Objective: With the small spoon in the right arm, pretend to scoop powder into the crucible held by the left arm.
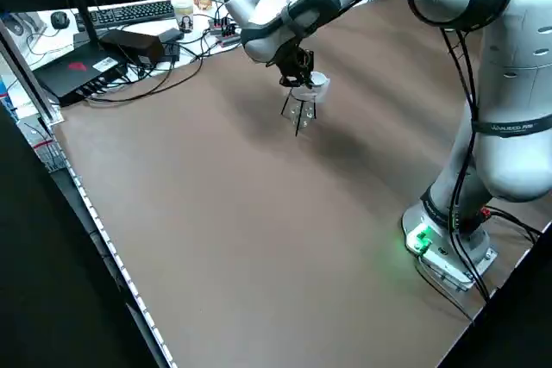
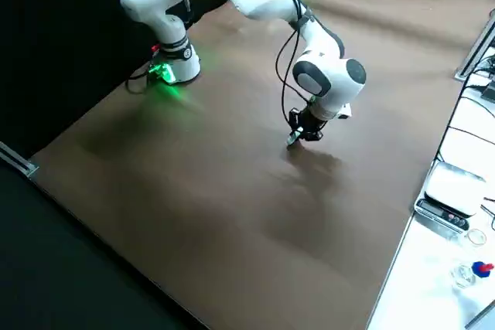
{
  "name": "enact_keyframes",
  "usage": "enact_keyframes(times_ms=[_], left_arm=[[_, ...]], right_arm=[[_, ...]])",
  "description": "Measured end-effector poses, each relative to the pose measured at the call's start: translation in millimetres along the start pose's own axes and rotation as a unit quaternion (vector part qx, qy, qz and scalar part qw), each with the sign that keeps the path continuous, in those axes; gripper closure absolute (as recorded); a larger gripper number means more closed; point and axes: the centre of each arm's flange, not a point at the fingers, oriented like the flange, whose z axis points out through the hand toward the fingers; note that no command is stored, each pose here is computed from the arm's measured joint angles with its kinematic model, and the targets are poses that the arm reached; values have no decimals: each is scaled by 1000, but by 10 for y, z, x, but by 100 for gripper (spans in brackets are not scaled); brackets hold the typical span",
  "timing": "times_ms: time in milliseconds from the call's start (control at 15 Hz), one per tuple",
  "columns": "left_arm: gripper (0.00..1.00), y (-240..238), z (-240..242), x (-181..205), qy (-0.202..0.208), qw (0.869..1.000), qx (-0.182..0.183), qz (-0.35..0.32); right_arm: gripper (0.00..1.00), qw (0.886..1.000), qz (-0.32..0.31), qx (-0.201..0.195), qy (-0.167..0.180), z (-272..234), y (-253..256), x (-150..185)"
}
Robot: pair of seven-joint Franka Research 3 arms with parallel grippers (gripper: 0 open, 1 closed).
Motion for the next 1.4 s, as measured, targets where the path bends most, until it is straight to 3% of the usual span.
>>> enact_keyframes(times_ms=[133, 267, 333, 400, 467, 533, 667, 800, 1000, 1067, 1267, 1400], left_arm=[[92, -68, -1, -10, 0, 1000, -2, 6], [88, -86, 11, -8, -1, 1000, -3, 11], [79, -74, 18, -3, -2, 1000, -2, 12], [60, -47, 25, 6, -3, 1000, -2, 15], [54, -38, 20, 11, -2, 1000, -1, 16], [53, -32, 8, 17, -1, 1000, 0, 17], [40, -18, -29, 33, 2, 1000, 1, 18], [37, 11, -133, 67, 10, 1000, 6, 23], [11, 122, -536, 82, 1, 998, 58, 29], [1, 209, -717, 86, -2, 996, 85, 28], [0, 699, -1110, 149, 0, 985, 168, 33], [0, 1171, -1152, 224, 9, 979, 204, 27]], right_arm=[[72, 1000, -2, 0, 0, 13, 5, 4], [55, 1000, -2, 0, 0, 7, 3, 9], [45, 1000, -2, 1, 0, -1, 1, 12], [26, 1000, -1, -3, 0, -42, 15, 9], [18, 1000, -1, -9, 1, -87, 29, 5], [11, 1000, 2, -15, 2, -153, 42, 6], [9, 999, 26, -23, 3, -326, 34, 35], [9, 998, 69, -1, -6, -559, -67, 101], [7, 988, 143, 46, -44, -1076, -317, 427], [7, 982, 175, 52, -57, -1263, -402, 563], [5, 957, 275, 49, -83, -1682, -625, 866], [5, 934, 349, 27, -76, -1964, -752, 975]])
